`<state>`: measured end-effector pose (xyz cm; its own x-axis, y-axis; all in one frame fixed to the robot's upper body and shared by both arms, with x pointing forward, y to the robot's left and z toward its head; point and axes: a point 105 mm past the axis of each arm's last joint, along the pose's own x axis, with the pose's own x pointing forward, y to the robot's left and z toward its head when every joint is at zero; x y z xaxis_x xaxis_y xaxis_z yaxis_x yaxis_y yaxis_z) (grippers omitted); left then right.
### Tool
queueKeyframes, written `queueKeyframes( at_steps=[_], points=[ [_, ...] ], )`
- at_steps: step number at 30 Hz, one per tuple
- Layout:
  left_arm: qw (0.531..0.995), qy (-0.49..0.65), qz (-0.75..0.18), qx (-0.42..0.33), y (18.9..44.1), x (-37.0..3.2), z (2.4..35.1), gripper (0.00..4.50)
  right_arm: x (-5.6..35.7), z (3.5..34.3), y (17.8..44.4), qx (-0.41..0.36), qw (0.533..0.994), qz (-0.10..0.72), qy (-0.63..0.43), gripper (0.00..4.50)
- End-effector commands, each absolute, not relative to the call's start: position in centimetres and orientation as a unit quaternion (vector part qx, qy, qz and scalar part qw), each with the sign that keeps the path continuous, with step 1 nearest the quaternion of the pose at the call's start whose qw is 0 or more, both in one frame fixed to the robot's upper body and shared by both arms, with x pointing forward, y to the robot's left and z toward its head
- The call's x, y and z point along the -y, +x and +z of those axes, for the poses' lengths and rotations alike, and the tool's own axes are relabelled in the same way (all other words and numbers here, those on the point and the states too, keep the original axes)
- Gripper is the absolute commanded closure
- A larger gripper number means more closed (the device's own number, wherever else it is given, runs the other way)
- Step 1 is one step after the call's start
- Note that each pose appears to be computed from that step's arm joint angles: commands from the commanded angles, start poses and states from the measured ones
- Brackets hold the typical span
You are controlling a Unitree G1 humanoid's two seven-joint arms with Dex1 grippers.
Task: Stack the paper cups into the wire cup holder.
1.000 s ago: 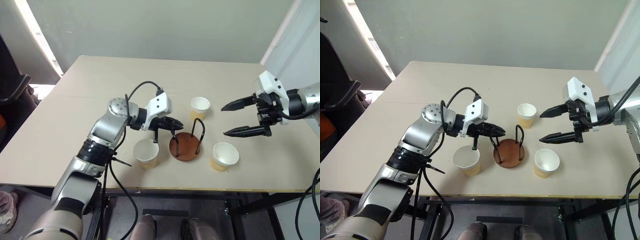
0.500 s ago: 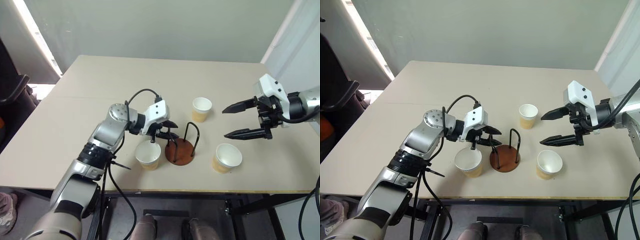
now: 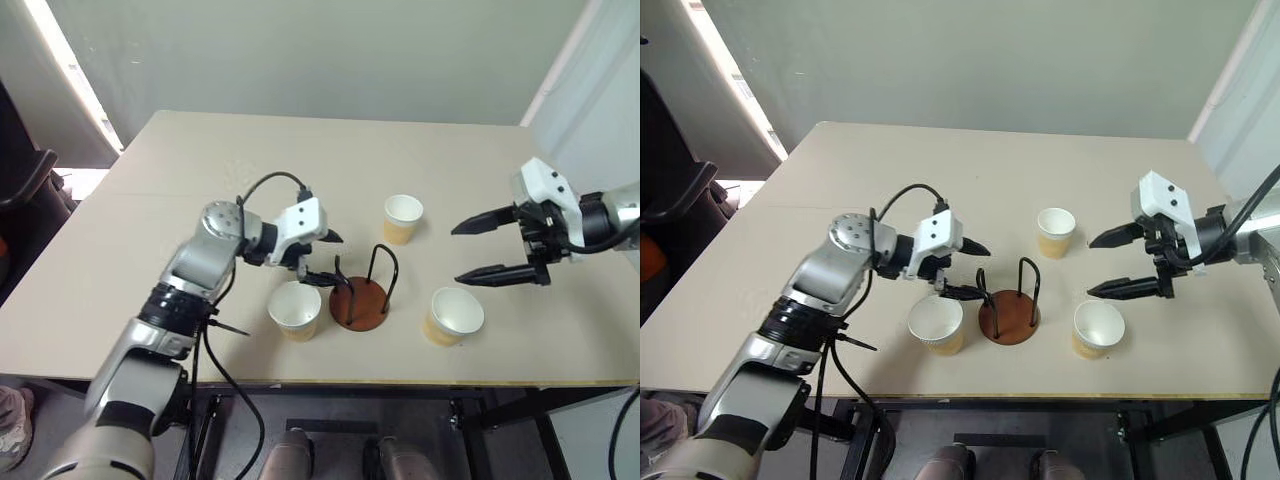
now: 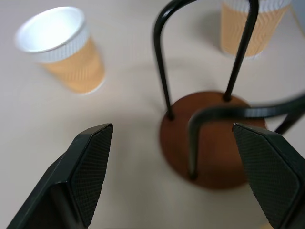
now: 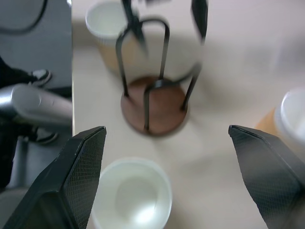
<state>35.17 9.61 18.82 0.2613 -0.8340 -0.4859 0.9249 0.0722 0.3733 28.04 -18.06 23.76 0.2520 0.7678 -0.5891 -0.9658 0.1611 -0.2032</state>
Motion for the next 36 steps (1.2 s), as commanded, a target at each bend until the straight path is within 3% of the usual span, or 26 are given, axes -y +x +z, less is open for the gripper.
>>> queueKeyframes(
  at_steps=[1, 7, 11, 18, 28, 31, 36],
  points=[
    [0.708, 0.353, -0.611, -0.033, 34.1, -10.2, 21.6, 0.2, 17.7, 23.5, 26.7, -0.19, 0.714, 0.592, -0.322, 0.21],
    [0.712, 0.37, -0.597, -0.009, 33.4, -11.8, 24.4, 0.2, 16.9, 21.4, 25.0, -0.225, 0.685, 0.598, -0.352, 0.21],
    [0.718, 0.367, -0.591, -0.008, 32.2, -13.7, 25.7, 0.2, 16.4, 20.3, 25.2, -0.23, 0.693, 0.585, -0.352, 0.21],
    [0.754, 0.321, -0.571, -0.046, 29.1, -16.8, 25.0, 0.2, 16.8, 17.4, 25.1, -0.266, 0.691, 0.573, -0.352, 0.21],
    [0.762, 0.292, -0.577, -0.038, 27.2, -15.9, 25.4, 0.2, 15.4, 15.1, 25.3, -0.264, 0.679, 0.581, -0.363, 0.21],
    [0.766, 0.278, -0.579, -0.033, 26.9, -16.1, 25.8, 0.15, 15.0, 14.4, 26.0, -0.258, 0.684, 0.573, -0.371, 0.8],
    [0.773, 0.273, -0.571, -0.044, 26.6, -16.7, 25.6, 0.15, 15.2, 14.0, 26.5, -0.258, 0.682, 0.566, -0.385, 2.41]
  ],
)
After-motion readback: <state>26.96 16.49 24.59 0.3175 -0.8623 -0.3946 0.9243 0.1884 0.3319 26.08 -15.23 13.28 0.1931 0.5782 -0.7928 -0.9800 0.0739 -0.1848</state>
